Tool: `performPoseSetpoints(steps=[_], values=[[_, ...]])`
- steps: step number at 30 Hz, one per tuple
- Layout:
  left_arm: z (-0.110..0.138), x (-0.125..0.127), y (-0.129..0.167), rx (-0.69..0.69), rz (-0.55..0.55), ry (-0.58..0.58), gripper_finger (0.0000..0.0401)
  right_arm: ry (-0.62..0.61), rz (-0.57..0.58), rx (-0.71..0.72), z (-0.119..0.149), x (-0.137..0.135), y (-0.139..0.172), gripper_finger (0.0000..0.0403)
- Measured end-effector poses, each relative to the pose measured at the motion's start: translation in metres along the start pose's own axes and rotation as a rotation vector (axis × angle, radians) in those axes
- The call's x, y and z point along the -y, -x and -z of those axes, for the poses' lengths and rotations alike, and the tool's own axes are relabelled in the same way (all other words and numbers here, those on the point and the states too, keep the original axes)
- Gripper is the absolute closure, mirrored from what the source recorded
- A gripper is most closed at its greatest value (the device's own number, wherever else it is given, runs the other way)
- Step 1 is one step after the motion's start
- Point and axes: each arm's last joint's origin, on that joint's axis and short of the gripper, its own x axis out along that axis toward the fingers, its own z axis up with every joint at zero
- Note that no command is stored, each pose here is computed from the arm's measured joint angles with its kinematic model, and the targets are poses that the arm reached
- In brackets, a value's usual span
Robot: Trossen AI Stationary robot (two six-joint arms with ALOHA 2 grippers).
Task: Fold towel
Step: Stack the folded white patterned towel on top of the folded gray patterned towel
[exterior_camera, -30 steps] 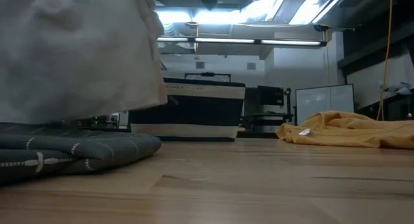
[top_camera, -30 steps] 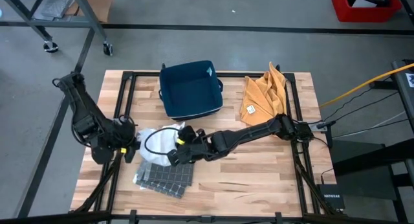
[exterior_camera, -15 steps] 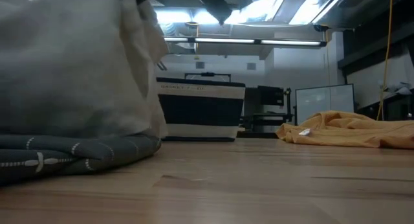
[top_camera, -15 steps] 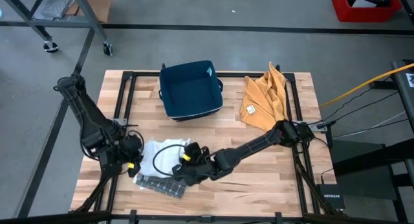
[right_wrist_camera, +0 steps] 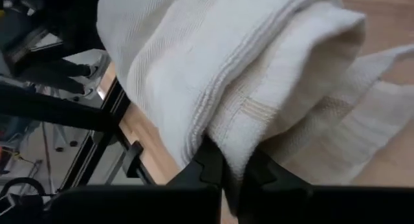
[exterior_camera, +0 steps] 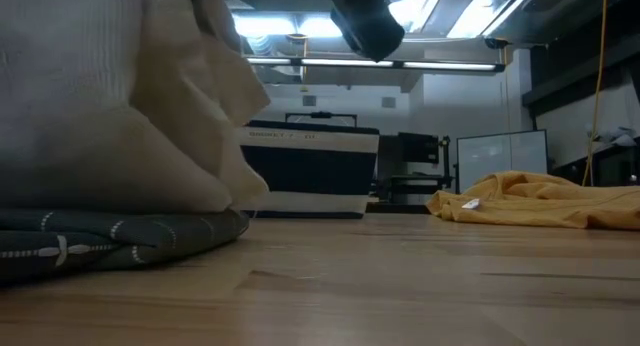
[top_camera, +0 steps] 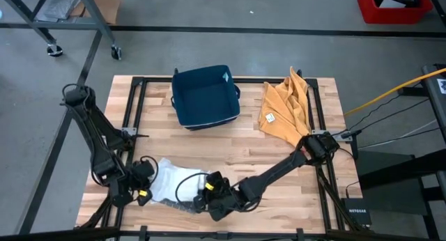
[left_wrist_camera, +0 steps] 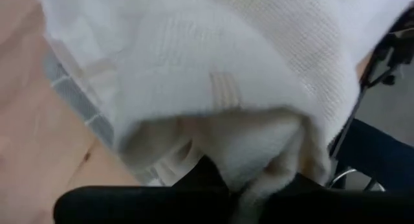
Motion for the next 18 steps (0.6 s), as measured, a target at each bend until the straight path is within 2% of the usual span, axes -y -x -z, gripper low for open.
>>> performPoseSetpoints(steps=[9, 14, 18], values=[[0.009, 0.003, -0.012, -0.03, -0.037, 0.043, 0.039, -0.01, -0.03, -0.066, 0.018, 0.008, -0.014, 0.0383], [0.011, 0.002, -0.014, -0.039, -0.059, 0.013, 0.0349, -0.009, -0.045, -0.138, 0.029, 0.014, -0.027, 0.0379], [0.012, 0.001, -0.014, -0.08, -0.077, -0.004, 0.0299, 0.001, -0.036, -0.227, 0.031, 0.018, -0.031, 0.0351]])
